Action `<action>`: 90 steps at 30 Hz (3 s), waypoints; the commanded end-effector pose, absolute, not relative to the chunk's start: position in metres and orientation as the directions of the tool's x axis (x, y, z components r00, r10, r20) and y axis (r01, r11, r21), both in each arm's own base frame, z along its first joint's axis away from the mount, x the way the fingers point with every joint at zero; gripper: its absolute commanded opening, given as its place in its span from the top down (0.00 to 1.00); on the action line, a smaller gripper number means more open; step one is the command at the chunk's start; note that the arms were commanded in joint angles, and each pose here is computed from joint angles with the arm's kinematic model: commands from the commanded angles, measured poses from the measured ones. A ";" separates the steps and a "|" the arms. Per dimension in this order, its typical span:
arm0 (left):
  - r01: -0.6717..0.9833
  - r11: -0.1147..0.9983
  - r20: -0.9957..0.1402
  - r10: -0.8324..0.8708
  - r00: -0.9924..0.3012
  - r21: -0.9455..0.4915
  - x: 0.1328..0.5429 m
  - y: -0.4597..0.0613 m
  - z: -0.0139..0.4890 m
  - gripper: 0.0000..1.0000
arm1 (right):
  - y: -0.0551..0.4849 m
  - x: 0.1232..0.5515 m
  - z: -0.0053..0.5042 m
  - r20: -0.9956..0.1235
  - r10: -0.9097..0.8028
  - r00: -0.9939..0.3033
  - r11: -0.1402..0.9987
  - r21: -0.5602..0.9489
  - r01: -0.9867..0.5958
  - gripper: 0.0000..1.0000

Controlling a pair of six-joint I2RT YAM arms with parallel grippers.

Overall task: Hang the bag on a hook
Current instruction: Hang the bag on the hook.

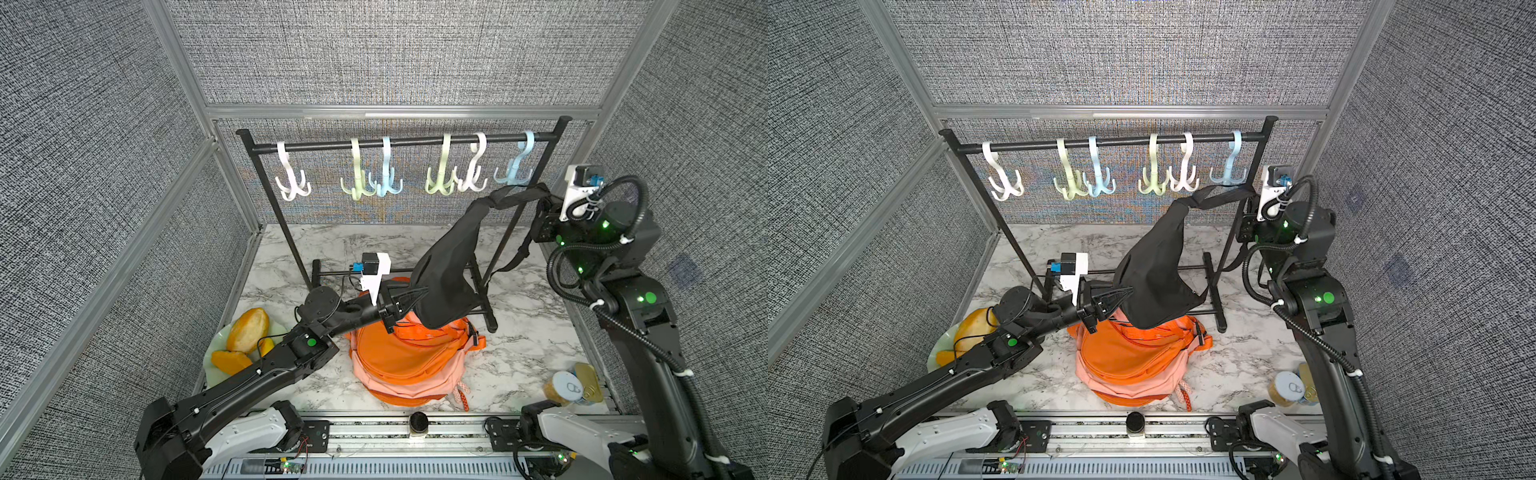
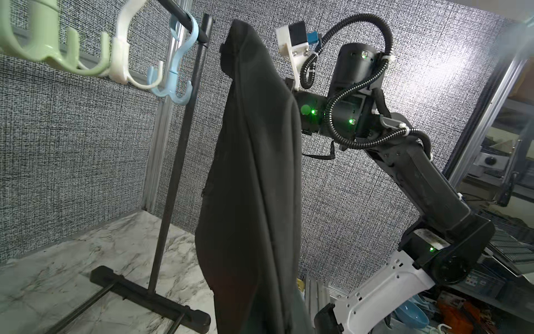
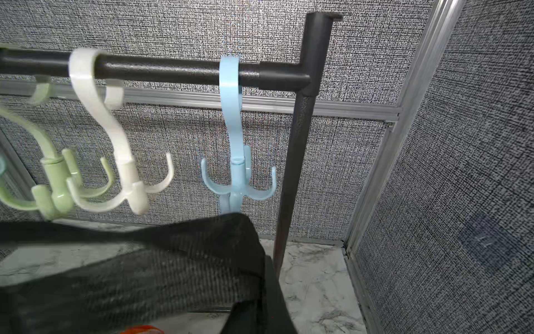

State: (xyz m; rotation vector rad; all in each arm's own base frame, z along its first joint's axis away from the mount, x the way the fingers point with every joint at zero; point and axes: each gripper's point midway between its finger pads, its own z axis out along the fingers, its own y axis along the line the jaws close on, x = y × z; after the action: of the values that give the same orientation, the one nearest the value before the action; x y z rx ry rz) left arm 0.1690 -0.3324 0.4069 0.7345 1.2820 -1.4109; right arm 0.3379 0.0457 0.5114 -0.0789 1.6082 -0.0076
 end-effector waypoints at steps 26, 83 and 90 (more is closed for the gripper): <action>0.893 0.210 -0.874 -0.381 -0.301 -0.398 0.194 -0.337 0.418 1.00 | 0.047 0.400 0.504 -0.978 -0.142 -0.154 0.988 -0.132 -0.078 1.00; 0.807 0.083 -0.802 -0.207 -0.560 -0.585 0.214 -0.428 0.291 1.00 | 0.043 0.310 0.404 -0.964 -0.050 -0.259 0.997 -0.031 -0.076 0.23; 0.773 0.019 -0.756 -0.222 -0.615 -0.634 0.246 -0.458 0.278 0.93 | 0.046 0.293 0.360 -0.946 -0.032 -0.324 0.996 -0.005 -0.084 0.22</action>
State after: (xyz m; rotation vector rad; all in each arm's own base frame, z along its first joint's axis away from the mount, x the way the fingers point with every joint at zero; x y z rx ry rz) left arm 0.2494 -0.4504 0.2592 0.5585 1.6446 -1.6062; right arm 0.2960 0.0463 0.3676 -0.1151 1.8902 0.0314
